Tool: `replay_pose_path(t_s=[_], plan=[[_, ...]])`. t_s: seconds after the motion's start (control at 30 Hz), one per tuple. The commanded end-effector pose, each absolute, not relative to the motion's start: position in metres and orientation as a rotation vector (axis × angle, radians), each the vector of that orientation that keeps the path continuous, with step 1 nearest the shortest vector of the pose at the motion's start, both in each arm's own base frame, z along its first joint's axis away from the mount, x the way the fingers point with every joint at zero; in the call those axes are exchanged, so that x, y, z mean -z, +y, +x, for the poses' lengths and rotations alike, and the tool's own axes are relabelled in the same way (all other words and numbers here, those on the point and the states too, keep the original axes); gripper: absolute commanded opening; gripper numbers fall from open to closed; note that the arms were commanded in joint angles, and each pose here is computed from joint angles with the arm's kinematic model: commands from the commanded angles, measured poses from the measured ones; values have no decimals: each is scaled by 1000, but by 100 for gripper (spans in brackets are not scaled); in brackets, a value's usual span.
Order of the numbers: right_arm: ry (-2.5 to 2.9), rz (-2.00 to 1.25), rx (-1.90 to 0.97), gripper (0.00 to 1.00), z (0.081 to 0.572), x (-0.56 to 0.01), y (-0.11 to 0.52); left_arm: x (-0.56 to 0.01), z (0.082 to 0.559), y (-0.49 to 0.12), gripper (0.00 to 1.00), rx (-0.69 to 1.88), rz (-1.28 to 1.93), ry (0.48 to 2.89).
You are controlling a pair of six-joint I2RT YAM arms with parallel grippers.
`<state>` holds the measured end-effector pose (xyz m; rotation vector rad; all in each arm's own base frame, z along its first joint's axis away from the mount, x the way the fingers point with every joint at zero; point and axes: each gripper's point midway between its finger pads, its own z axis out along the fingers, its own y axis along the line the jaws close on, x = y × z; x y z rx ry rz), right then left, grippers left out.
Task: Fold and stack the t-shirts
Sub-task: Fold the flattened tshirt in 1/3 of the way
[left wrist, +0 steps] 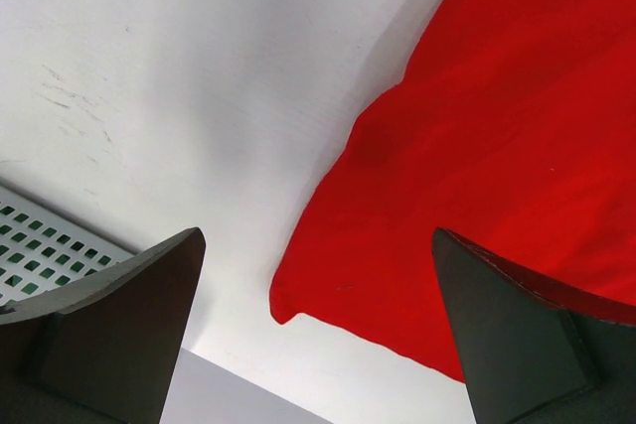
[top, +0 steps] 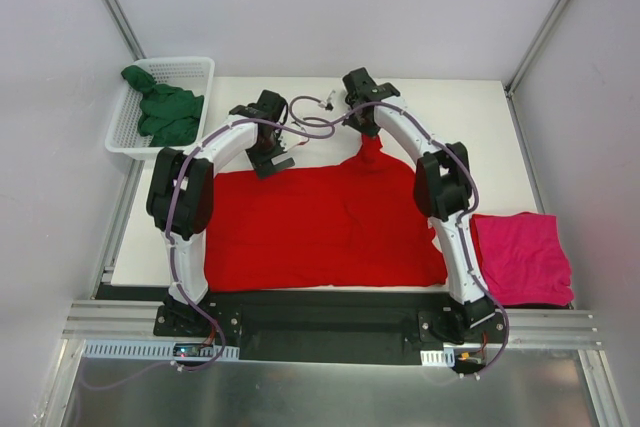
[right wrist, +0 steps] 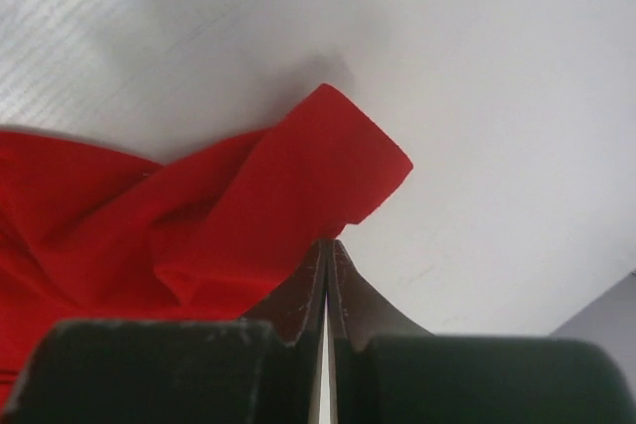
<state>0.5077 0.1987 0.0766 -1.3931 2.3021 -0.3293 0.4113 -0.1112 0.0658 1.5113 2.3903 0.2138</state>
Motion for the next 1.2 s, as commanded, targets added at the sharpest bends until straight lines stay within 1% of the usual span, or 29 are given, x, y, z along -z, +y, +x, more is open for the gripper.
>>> replay_pose_path(t_s=[0.0,0.17,0.47,0.87,0.9,0.97,1.0,1.03,1.07,1.1,1.17], plan=[[2244,-1362,449,1,505,-131,181,-74,416,-120,99,-200,1539,2353],[2234,-1378,534,1,505,-139,168,-75,417,-121,99,-203,1542,2346],[2310,-1473,664,1,492,-117,139,-75,415,-122,99,-203,1553,2340],[2400,-1491,736,1,486,-88,116,-75,414,-124,99,-198,1554,2341],[2405,-1489,731,13,486,-86,115,-75,414,-124,99,-197,1556,2339],[2406,-1473,736,21,488,-85,115,-75,414,-125,99,-197,1556,2339],[2406,-1470,749,30,489,-84,114,-75,414,-125,99,-196,1556,2339],[2402,-1474,755,35,489,-85,113,-75,414,-126,99,-196,1560,2337],[2397,-1470,761,39,490,-86,114,-75,414,-126,99,-196,1560,2337],[2389,-1451,773,41,493,-89,113,-74,413,-126,99,-196,1564,2336],[2383,-1400,780,42,497,-95,111,-75,414,-126,100,-198,1562,2334]])
